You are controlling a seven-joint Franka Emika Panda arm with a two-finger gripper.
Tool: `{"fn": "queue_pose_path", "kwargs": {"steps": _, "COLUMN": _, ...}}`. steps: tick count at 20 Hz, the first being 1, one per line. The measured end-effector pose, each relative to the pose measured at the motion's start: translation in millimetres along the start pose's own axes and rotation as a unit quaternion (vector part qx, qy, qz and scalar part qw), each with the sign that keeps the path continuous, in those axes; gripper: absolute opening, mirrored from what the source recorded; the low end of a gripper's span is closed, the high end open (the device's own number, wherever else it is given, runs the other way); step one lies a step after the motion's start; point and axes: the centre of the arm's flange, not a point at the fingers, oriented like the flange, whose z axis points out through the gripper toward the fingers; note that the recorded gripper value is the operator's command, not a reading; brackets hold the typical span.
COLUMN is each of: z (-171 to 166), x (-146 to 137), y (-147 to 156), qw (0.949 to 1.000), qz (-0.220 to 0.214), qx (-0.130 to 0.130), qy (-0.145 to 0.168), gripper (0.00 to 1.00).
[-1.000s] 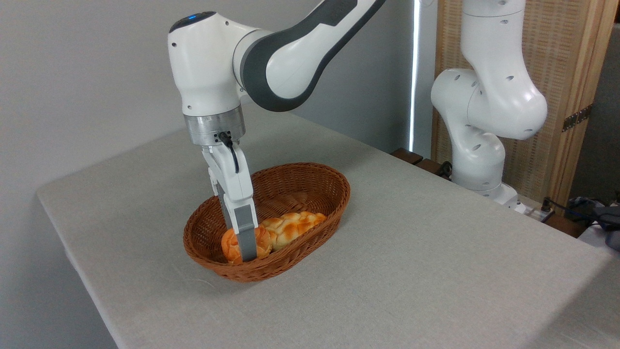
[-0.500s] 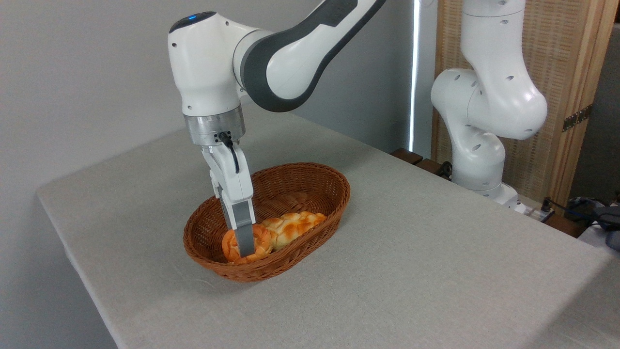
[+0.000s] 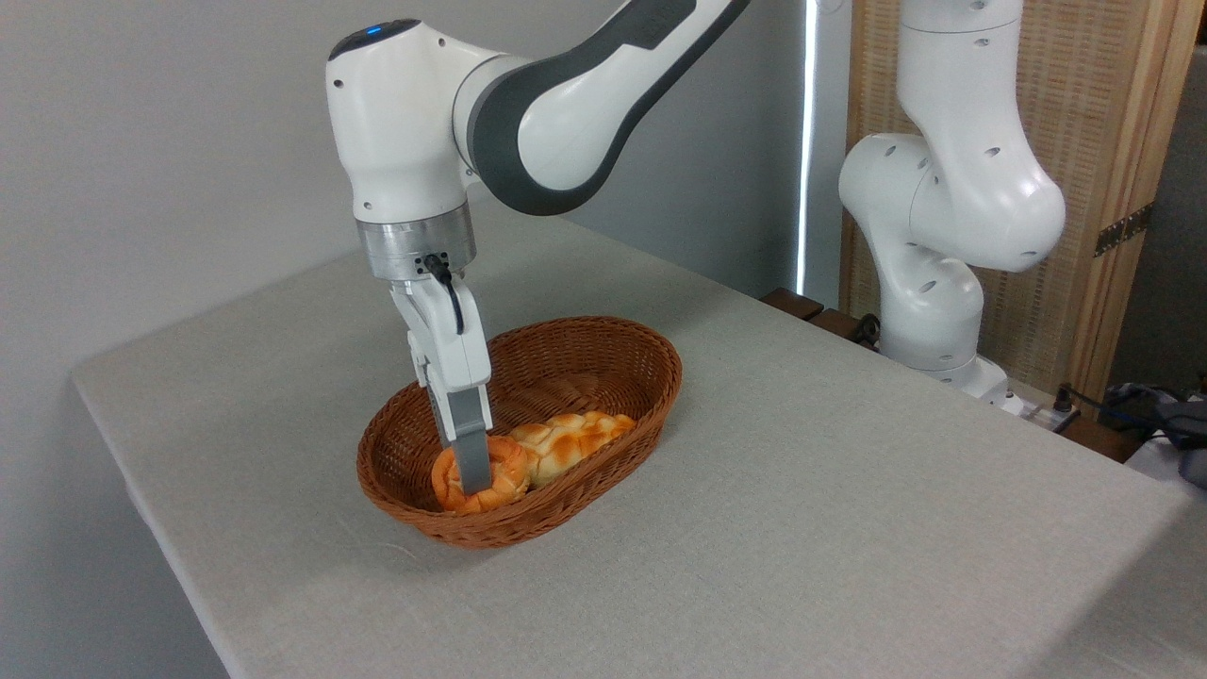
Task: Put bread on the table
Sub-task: 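Lift the gripped bun up out of the basket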
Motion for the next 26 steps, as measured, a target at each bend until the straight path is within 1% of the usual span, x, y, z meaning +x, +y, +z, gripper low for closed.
{"fn": "queue_pose_path", "kwargs": {"steps": 2, "z": -4, "x": 1, "y": -2, "qw": 1.0000, "qz": -0.001, "qx": 0.003, "qy": 0.003, "gripper": 0.27}}
{"fn": "queue_pose_path", "kwargs": {"steps": 6, "z": -13, "x": 1, "y": -6, "qw": 0.9999, "qz": -0.006, "qx": 0.007, "qy": 0.013, "gripper": 0.27}}
{"fn": "queue_pose_path", "kwargs": {"steps": 8, "z": -15, "x": 1, "y": -7, "qw": 0.9998, "qz": -0.008, "qx": 0.009, "qy": 0.014, "gripper": 0.23}}
{"fn": "queue_pose_path", "kwargs": {"steps": 14, "z": -32, "x": 0, "y": -16, "qw": 0.9994, "qz": -0.014, "qx": 0.021, "qy": 0.025, "gripper": 0.24}}
{"fn": "queue_pose_path", "kwargs": {"steps": 17, "z": -49, "x": -17, "y": -30, "qw": 0.9991, "qz": -0.032, "qx": 0.022, "qy": 0.020, "gripper": 0.24}}
{"fn": "queue_pose_path", "kwargs": {"steps": 20, "z": -74, "x": -40, "y": -46, "qw": 0.9993, "qz": -0.031, "qx": 0.018, "qy": 0.009, "gripper": 0.25}}
{"fn": "queue_pose_path", "kwargs": {"steps": 24, "z": -89, "x": -59, "y": -63, "qw": 0.9988, "qz": -0.038, "qx": 0.028, "qy": 0.013, "gripper": 0.25}}
{"fn": "queue_pose_path", "kwargs": {"steps": 25, "z": -90, "x": -62, "y": -65, "qw": 0.9988, "qz": -0.037, "qx": 0.029, "qy": 0.013, "gripper": 0.30}}
{"fn": "queue_pose_path", "kwargs": {"steps": 26, "z": -91, "x": -64, "y": -66, "qw": 0.9990, "qz": -0.031, "qx": 0.030, "qy": 0.013, "gripper": 0.31}}
